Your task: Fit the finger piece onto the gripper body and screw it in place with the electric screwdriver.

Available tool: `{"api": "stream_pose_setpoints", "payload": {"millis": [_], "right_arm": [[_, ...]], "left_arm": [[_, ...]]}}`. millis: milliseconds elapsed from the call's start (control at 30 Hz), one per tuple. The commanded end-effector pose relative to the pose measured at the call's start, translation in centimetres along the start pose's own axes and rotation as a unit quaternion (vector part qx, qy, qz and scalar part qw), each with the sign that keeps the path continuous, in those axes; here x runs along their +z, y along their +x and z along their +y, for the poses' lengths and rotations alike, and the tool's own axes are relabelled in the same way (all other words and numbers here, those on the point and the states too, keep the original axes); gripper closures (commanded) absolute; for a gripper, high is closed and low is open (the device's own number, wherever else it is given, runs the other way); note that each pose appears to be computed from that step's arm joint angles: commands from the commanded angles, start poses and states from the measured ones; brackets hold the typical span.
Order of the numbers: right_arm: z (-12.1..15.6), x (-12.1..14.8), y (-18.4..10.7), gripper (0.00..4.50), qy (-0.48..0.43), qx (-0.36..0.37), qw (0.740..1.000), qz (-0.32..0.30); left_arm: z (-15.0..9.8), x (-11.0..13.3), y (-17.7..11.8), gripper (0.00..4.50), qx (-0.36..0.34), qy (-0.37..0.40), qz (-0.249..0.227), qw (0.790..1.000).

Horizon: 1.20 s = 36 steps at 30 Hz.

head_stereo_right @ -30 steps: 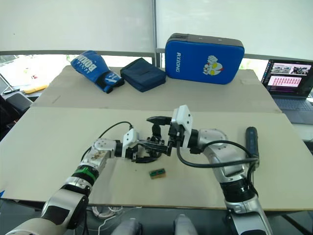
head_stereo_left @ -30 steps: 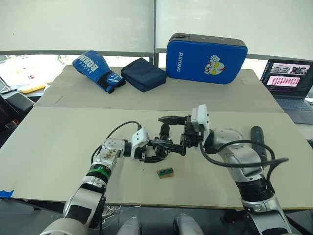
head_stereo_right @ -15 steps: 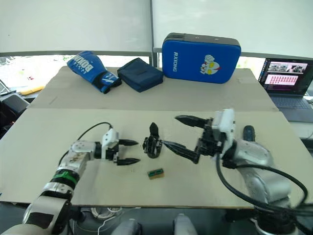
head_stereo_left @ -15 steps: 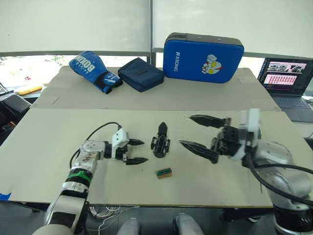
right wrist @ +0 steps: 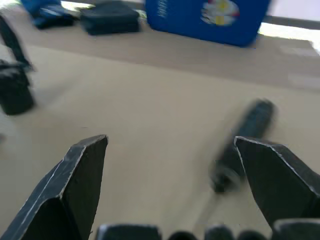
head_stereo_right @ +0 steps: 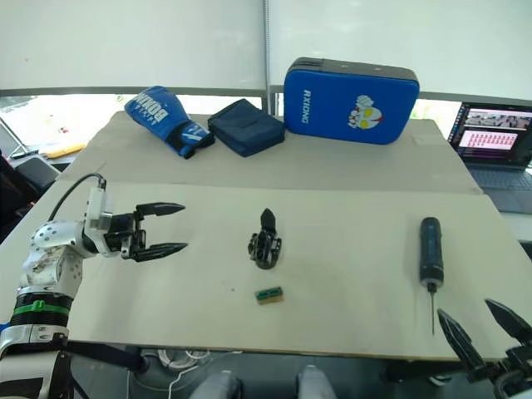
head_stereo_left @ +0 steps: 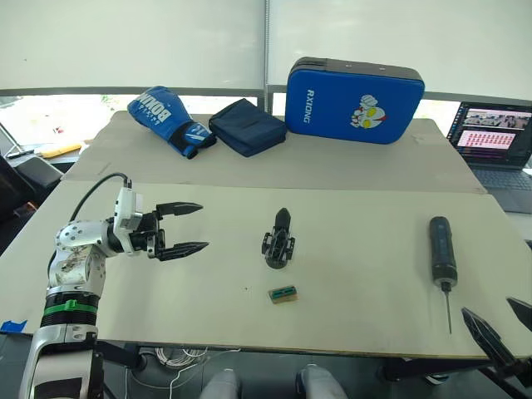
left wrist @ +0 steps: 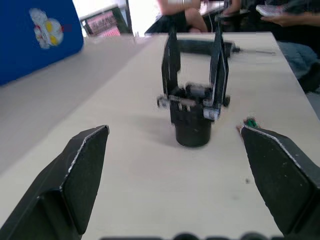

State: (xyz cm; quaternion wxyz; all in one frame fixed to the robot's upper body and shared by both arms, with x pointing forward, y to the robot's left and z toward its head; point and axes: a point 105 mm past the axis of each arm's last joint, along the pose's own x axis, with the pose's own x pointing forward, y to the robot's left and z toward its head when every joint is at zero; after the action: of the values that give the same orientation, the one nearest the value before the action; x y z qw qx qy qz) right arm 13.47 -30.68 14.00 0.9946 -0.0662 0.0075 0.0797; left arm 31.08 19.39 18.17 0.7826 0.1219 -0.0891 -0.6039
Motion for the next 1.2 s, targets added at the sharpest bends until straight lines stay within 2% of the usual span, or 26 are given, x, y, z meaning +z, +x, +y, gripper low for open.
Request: {"api": "stream_pose_setpoints", "payload": {"millis": [33,233,300,433,533,700,900,1200], "right_arm": [[0.4,0.9,-0.2,0.00,-0.019,-0.010,0.999,-0.024],[-0.4,2.3,2.0,0.00,-0.009,-0.017,0.999,-0.040],[-1.3,2.7,2.9,0.00,0.014,-0.028,0.999,-0.028],[-2.3,4.1,5.9,0.00,0.031,-0.003,0.999,0.007],[-4.0,3.0,8.1,0.00,0.047,-0.015,0.990,0.129],[-6.3,2.1,11.6,0.00,0.096,-0.043,0.971,0.214],[-7.9,0.2,14.2,0.00,0.083,-0.090,0.958,0.258],[-7.3,-3.4,15.8,0.00,0.100,-0.099,0.929,0.342]], "left_arm": [[-0.7,1.9,1.4,0.05,-0.024,0.011,-0.027,0.999],[-1.2,1.9,2.0,0.05,-0.024,-0.009,-0.030,0.999],[-1.2,1.9,2.1,0.05,-0.022,-0.011,-0.031,0.999],[-1.5,2.2,3.1,0.05,-0.033,-0.028,-0.040,0.998],[-2.2,2.3,4.1,0.05,-0.055,-0.038,-0.041,0.997],[-2.7,2.3,5.1,0.05,-0.074,-0.042,-0.043,0.995],[-2.8,2.3,5.5,0.05,-0.075,-0.043,-0.041,0.995],[-2.8,2.3,5.7,0.05,-0.066,-0.045,-0.036,0.996]]}}
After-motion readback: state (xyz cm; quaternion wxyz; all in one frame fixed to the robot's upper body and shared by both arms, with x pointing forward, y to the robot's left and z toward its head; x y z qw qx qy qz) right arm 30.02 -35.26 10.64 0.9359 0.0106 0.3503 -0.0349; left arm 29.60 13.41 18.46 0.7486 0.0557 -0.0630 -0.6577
